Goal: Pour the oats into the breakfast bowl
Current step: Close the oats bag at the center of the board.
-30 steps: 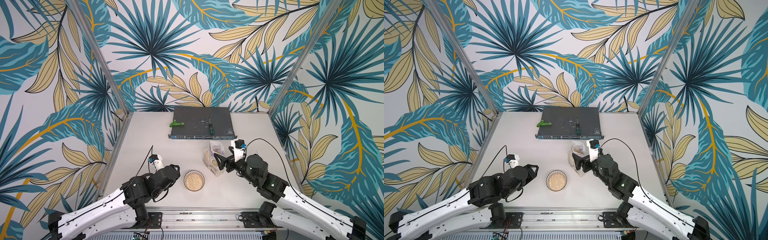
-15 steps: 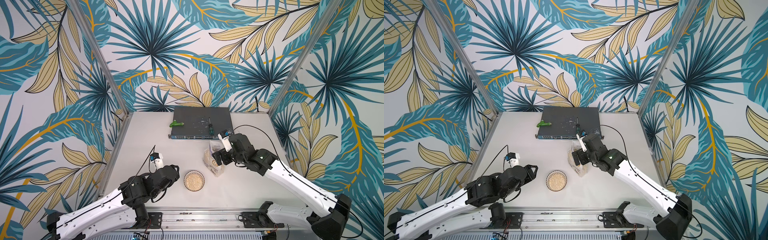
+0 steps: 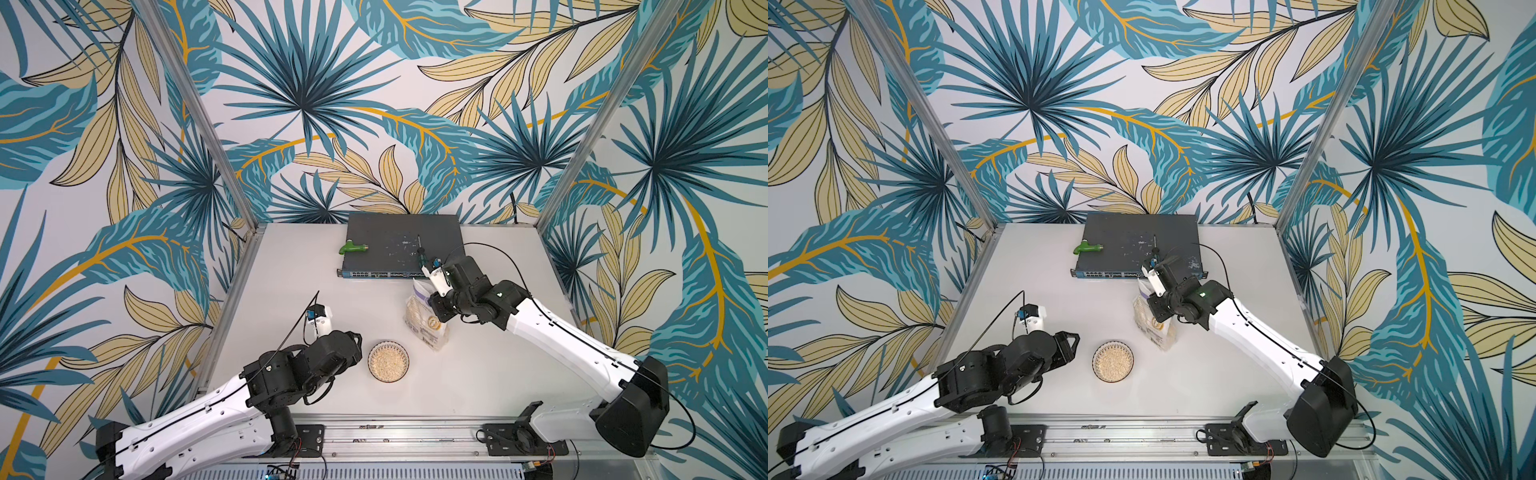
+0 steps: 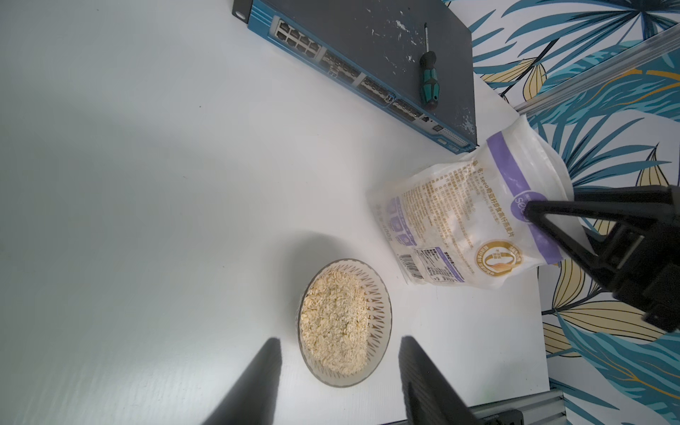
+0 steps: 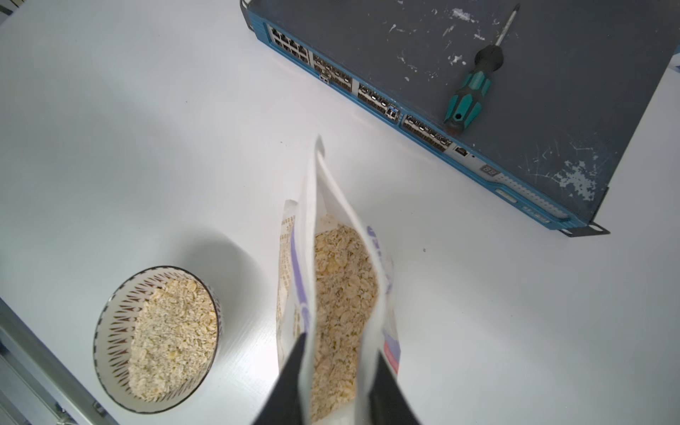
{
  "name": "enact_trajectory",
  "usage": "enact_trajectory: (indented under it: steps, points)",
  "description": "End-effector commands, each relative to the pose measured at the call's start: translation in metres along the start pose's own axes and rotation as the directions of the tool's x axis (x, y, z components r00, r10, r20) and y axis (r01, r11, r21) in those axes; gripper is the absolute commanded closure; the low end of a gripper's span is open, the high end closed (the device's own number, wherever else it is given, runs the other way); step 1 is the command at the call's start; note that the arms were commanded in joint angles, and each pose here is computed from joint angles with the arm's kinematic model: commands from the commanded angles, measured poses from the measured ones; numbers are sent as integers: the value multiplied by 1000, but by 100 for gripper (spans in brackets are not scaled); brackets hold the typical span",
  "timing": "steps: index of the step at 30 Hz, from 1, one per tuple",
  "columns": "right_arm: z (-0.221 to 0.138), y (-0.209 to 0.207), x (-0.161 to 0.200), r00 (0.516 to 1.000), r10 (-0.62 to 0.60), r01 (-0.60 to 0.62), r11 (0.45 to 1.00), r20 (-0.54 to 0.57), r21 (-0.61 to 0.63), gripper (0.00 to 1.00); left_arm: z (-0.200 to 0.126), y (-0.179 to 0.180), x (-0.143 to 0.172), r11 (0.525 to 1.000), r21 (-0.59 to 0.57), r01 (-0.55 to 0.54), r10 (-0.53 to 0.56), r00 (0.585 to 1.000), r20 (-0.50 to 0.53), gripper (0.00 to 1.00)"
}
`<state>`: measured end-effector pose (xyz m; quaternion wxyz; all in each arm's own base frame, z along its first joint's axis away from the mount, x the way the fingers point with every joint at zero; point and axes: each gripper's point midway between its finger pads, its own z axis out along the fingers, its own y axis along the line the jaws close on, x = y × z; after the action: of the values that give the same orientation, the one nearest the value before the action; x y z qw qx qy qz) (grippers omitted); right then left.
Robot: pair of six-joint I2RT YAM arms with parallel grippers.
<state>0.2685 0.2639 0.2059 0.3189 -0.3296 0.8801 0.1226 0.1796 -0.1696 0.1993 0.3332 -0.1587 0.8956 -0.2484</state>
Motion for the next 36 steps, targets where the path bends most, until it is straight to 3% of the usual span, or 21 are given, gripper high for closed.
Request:
enact_trajectory:
  steps: [1,8,9,10,13,15,21,27,36]
  points:
    - [-16,5,-23,998,-14,15,1000,60,-26,100,-5,-10,-9,999,30,-37,36,999,29,44]
    - [-28,-7,-31,995,-1,-2,999,95,38,100,-5,-22,-17,974,39,-225,222,973,65,27]
    - [-27,-8,-30,996,4,-8,999,92,39,87,-5,-22,-17,967,28,-254,252,966,61,24]
    - [-27,-8,-29,996,7,-11,999,89,44,65,-4,-22,-18,962,18,-271,270,961,58,23]
    - [-30,-12,-23,997,6,-11,998,75,63,50,0,-20,-16,952,1,-307,307,951,42,22]
    - [-34,-14,-15,998,5,-9,997,56,74,46,5,-19,-12,952,13,-307,306,951,29,22]
    - [-49,-14,17,1000,-18,19,998,-15,62,37,14,-36,13,933,159,-323,332,943,-36,19]
    - [-45,-8,37,993,-86,88,996,-82,18,37,15,-37,15,928,159,-337,347,937,-44,18]
    - [-31,-26,44,987,-114,128,985,-113,119,40,13,-34,16,931,173,-321,332,943,-38,18]
